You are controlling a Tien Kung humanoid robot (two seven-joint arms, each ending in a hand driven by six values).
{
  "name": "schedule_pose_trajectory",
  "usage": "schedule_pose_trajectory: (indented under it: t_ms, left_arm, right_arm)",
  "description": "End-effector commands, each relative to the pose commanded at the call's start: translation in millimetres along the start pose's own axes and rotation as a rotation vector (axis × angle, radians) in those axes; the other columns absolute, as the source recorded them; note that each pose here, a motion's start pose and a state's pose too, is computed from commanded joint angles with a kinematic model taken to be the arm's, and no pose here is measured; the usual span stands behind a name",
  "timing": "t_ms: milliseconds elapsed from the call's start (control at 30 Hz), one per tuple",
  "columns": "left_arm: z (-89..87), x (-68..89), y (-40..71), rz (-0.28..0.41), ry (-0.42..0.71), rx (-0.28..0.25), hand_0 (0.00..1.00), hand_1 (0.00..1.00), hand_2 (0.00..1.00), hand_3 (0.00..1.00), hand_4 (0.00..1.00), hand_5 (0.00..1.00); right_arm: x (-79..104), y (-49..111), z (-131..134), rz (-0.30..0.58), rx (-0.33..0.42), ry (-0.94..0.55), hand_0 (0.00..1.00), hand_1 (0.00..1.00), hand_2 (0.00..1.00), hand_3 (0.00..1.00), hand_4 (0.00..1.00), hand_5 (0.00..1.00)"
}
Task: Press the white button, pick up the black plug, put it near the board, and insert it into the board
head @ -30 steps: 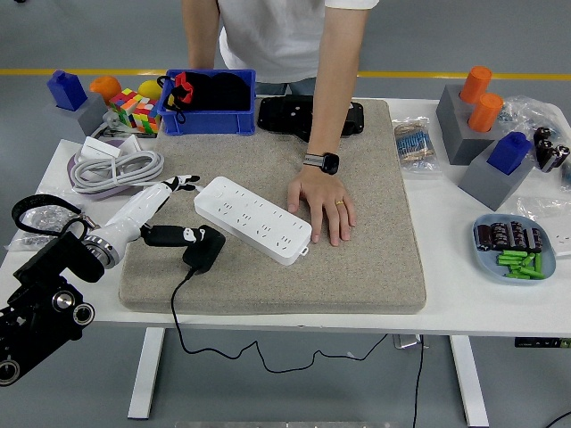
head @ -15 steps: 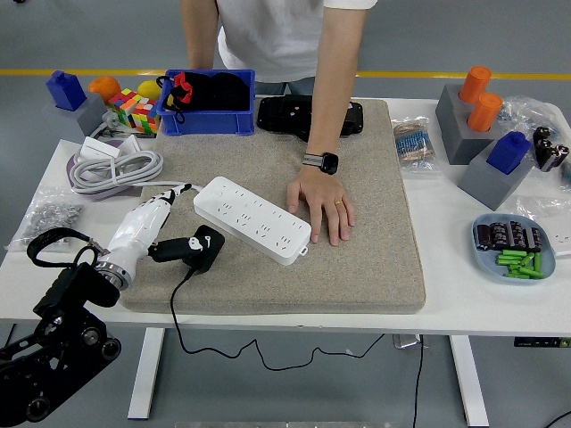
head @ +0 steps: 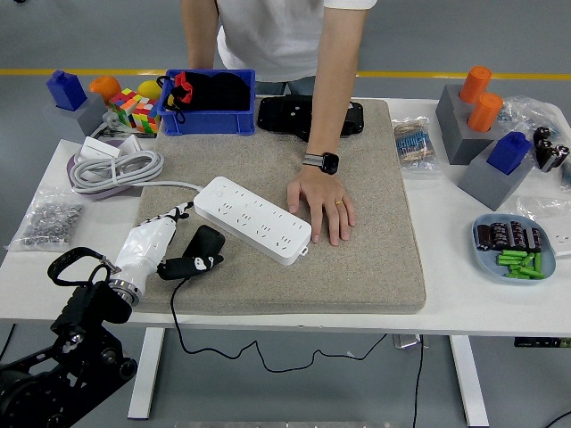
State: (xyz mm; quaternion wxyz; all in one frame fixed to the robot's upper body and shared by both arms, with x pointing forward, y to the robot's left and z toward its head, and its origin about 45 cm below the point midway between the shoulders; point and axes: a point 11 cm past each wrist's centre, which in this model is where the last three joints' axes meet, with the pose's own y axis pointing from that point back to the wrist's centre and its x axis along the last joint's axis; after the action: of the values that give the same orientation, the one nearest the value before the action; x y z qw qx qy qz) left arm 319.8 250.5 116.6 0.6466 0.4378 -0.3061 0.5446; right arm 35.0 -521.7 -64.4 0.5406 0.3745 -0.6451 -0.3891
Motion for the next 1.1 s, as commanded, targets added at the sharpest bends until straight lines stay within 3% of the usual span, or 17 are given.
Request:
schedule_pose_trajectory:
  t_ms: [67,100,267,300,467,500,867,900,1067,1100]
  left_arm:
    - [0.1,0.9,-0.4,0.017,0.001,0.001,0.788,0.811,0.782,0.903,0.998,0.479]
    - [0.2,1.2,-0.4,0.023,0.003,0.001,0.699,0.728,0.701,0.855,0.998,0.366]
    - [1.4,-0.7,-0.1,0.028,-0.013,0.005,0.699,0.728,0.701,0.855,0.998,0.366]
    - [1.7,-1.3,0.1,0.027,-0.013,0.004,0.618,0.643,0.632,0.801,0.998,0.263]
    - [1.5,-3.4,0.4,0.026,-0.009,0.012,0.618,0.643,0.632,0.801,0.998,0.263]
    - [1.3,-3.7,0.3,0.025,-0.01,0.014,0.547,0.598,0.583,0.755,0.998,0.228]
    - [-1.3,-1.7,-0.4,0.036,0.008,0.033,0.495,0.565,0.561,0.731,0.989,0.203]
    - [-1.1,-1.7,-0.5,0.036,0.009,0.034,0.39,0.485,0.488,0.644,0.804,0.002]
    - [-0.8,-1.6,-0.9,0.037,0.005,0.04,0.39,0.485,0.488,0.644,0.804,0.002]
    - [-1.0,-1.9,-1.0,0.035,0.005,0.042,0.254,0.338,0.402,0.565,0.767,0.002]
  right_arm:
    - [0.2,0.1,-0.8,0.0,0.002,0.001,0.673,0.68,0.641,0.629,0.698,0.49]
    - [0.1,0.1,-1.0,0.0,0.002,0.001,0.673,0.681,0.641,0.629,0.699,0.489]
    - [0.3,0.1,-1.1,0.001,0.002,0.0,0.673,0.681,0.641,0.629,0.699,0.489]
    - [0.4,0.1,-1.4,0.001,0.003,-0.001,0.673,0.68,0.641,0.629,0.698,0.49]
    - [0.4,0.0,0.1,0.001,0.0,-0.001,0.673,0.68,0.641,0.629,0.698,0.49]
    - [0.3,0.0,0.3,0.001,0.0,-0.001,0.673,0.68,0.641,0.629,0.699,0.489]
    - [-2.0,-0.1,0.4,-0.002,0.002,-0.005,0.672,0.68,0.64,0.629,0.699,0.488]
    - [-1.9,-0.1,0.2,-0.002,0.002,-0.006,0.673,0.68,0.64,0.629,0.699,0.488]
    - [-1.7,-0.2,0.1,-0.001,0.002,-0.009,0.673,0.68,0.64,0.629,0.699,0.488]
    - [-1.8,-0.1,-0.2,-0.002,0.003,-0.01,0.673,0.68,0.639,0.629,0.699,0.489]
